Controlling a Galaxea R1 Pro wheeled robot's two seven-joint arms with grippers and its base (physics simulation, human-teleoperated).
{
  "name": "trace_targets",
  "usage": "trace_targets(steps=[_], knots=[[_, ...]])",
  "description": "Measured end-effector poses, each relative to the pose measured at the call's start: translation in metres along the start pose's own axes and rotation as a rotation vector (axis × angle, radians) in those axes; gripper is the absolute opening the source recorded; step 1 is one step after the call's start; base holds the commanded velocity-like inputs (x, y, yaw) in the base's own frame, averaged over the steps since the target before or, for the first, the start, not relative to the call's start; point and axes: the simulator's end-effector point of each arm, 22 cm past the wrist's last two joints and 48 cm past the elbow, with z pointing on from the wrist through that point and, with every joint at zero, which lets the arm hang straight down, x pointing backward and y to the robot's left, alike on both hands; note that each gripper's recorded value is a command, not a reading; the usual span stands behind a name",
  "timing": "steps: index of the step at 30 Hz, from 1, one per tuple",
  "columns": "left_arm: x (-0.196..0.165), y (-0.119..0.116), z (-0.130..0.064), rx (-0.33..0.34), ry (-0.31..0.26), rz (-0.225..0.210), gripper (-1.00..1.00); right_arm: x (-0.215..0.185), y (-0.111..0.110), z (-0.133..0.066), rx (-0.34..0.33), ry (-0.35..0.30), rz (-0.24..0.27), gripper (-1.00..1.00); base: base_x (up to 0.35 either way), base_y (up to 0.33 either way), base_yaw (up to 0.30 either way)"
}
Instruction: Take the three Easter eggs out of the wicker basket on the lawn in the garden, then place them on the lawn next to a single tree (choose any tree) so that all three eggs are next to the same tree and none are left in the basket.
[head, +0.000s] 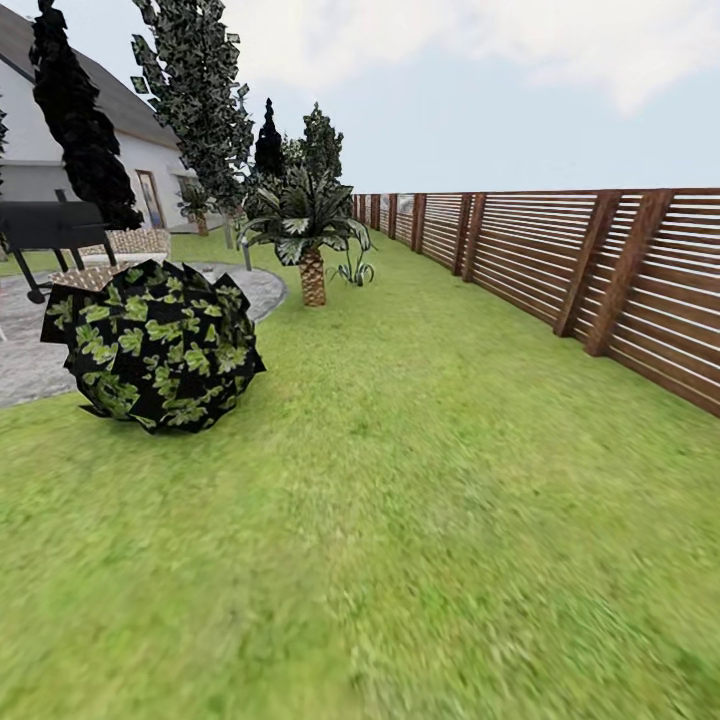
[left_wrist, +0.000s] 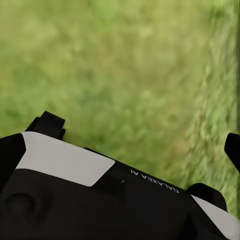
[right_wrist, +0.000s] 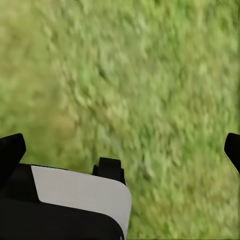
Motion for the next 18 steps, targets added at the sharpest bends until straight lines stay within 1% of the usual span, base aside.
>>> trace_targets(steps=[7,14,18], knots=[[-0.003,0.0066,-0.0003,-0.008,-0.004,-0.011,1.0,-0.0032,0.0058,0.0002,-0.01,-0.008,0.001,1.0,0.32,0.0,0.0],[-0.0033,0.0073,-0.0003,-0.008,-0.005,-0.016,1.0,-0.0056,0.0066,0.0004,-0.013,-0.014,0.003,1.0,0.32,0.0,-0.001],[-0.0033,0.0072,-0.0003,-0.008,-0.005,-0.016,1.0,-0.0063,0.0028,0.0004,-0.008,-0.017,0.004,1.0,0.32,0.0,-0.165]])
